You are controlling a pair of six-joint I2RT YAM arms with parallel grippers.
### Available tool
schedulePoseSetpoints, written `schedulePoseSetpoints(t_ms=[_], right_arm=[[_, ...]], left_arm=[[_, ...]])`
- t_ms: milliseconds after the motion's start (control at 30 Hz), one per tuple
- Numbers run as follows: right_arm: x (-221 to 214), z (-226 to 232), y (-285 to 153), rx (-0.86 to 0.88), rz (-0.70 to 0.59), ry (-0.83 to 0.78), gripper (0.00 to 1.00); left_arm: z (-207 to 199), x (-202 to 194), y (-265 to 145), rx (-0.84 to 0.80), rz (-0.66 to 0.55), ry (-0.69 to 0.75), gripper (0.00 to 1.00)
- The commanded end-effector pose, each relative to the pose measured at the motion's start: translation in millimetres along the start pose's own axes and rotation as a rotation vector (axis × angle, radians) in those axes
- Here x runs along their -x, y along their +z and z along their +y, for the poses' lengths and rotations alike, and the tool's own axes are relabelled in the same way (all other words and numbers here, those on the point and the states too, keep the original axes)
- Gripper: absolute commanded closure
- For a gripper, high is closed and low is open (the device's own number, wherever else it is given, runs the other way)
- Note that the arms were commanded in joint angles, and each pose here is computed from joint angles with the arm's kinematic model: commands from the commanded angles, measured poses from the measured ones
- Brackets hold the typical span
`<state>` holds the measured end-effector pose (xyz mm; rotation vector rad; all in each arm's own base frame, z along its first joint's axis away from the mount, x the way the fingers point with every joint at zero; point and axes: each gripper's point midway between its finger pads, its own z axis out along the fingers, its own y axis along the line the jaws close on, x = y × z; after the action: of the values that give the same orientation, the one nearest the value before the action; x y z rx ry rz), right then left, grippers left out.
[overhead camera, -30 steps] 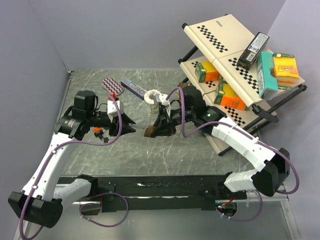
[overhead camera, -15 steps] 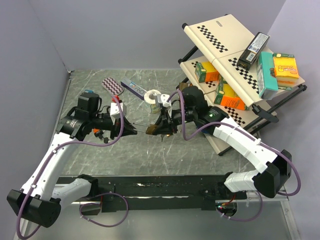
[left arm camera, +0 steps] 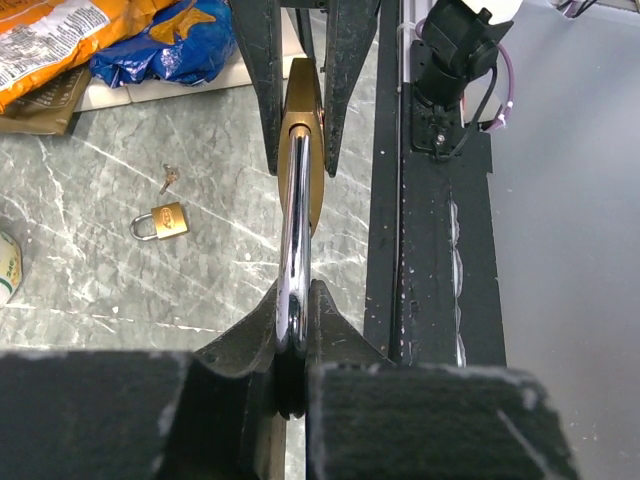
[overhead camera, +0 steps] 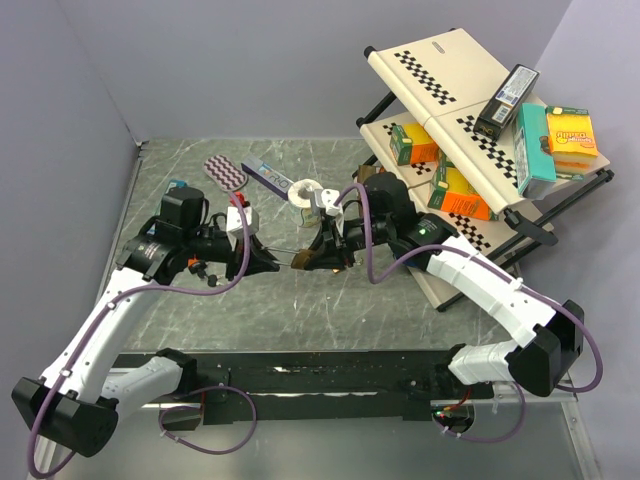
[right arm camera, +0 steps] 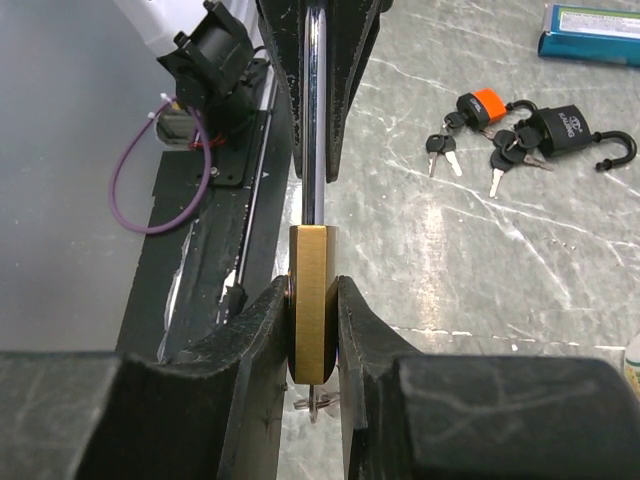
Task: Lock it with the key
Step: Lock the lock.
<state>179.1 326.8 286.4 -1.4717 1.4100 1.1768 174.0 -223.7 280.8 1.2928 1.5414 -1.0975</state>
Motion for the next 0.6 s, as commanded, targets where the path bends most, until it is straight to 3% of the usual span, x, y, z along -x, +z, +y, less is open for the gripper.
schedulePoseSetpoints(t_ms=[0,567], right_arm=[[44,12,-4,0.043,-0.122,-0.134,1.0],[79,27,18,0.168,-0.203,-0.148,1.0]], left_arm=[[-1,8,1,-0.005,-0.024,0.048,0.99],[-2,-3,28,-0.045,-0.002,0.052,0.99]])
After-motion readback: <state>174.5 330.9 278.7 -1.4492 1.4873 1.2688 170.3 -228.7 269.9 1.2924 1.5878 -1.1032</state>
